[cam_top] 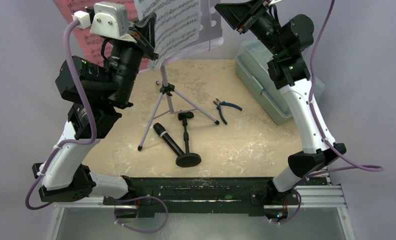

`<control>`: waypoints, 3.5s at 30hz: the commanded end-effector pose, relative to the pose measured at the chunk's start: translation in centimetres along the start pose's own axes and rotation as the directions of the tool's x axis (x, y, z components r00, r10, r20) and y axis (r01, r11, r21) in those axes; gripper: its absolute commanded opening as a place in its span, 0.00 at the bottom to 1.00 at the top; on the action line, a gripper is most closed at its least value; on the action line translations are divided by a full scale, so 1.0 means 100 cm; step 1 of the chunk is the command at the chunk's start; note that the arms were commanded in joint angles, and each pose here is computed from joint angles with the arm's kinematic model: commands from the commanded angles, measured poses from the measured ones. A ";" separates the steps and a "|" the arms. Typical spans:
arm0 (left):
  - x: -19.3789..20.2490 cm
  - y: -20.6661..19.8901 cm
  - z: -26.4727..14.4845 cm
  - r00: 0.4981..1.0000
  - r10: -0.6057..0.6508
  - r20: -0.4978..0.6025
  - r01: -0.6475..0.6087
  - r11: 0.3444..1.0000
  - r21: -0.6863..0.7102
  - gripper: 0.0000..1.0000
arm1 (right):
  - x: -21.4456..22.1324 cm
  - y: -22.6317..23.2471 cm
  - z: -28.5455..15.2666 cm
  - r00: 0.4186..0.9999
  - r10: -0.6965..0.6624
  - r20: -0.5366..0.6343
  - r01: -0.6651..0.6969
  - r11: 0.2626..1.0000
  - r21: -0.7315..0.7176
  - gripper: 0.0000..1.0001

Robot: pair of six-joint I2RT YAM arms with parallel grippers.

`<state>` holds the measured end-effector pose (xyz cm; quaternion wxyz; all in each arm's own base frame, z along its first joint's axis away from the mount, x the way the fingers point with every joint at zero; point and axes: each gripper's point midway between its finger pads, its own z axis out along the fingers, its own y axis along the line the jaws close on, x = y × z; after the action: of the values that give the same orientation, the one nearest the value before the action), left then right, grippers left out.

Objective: Set up the instrument practice props

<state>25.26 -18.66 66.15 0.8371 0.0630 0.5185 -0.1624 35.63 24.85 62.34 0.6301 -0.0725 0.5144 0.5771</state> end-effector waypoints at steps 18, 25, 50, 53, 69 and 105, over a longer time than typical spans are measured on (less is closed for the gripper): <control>-0.010 0.015 0.016 0.996 0.048 0.075 -0.037 0.990 -0.138 0.00 | 0.001 -0.004 0.027 1.000 -0.015 0.004 0.016 0.994 -0.111 0.26; -0.003 0.022 0.017 0.997 0.038 0.070 -0.022 0.978 -0.206 0.00 | 0.000 0.005 0.026 1.000 -0.016 0.009 0.017 0.986 -0.169 0.26; 0.014 0.020 0.028 0.996 0.079 0.039 -0.066 0.962 -0.264 0.00 | 0.001 0.011 0.028 1.000 -0.020 0.019 0.024 0.973 -0.231 0.00; 0.017 0.016 0.033 0.995 0.091 0.036 -0.078 0.962 -0.263 0.00 | 0.001 0.016 0.024 0.999 -0.034 0.030 0.040 0.967 -0.251 0.00; 0.036 0.008 0.047 0.992 0.129 0.016 -0.119 0.949 -0.294 0.00 | -0.006 0.033 0.001 0.987 -0.081 0.136 0.120 0.945 -0.306 0.00; 0.031 0.027 -0.030 0.992 -0.104 -0.073 0.097 0.990 -0.099 0.70 | 0.097 -0.077 -0.136 0.941 -0.245 -0.234 0.310 0.902 0.300 0.90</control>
<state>27.93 -18.56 61.91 0.8265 0.0137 0.5525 -0.1075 29.44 20.06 54.23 0.6937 -0.1130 0.5605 0.4380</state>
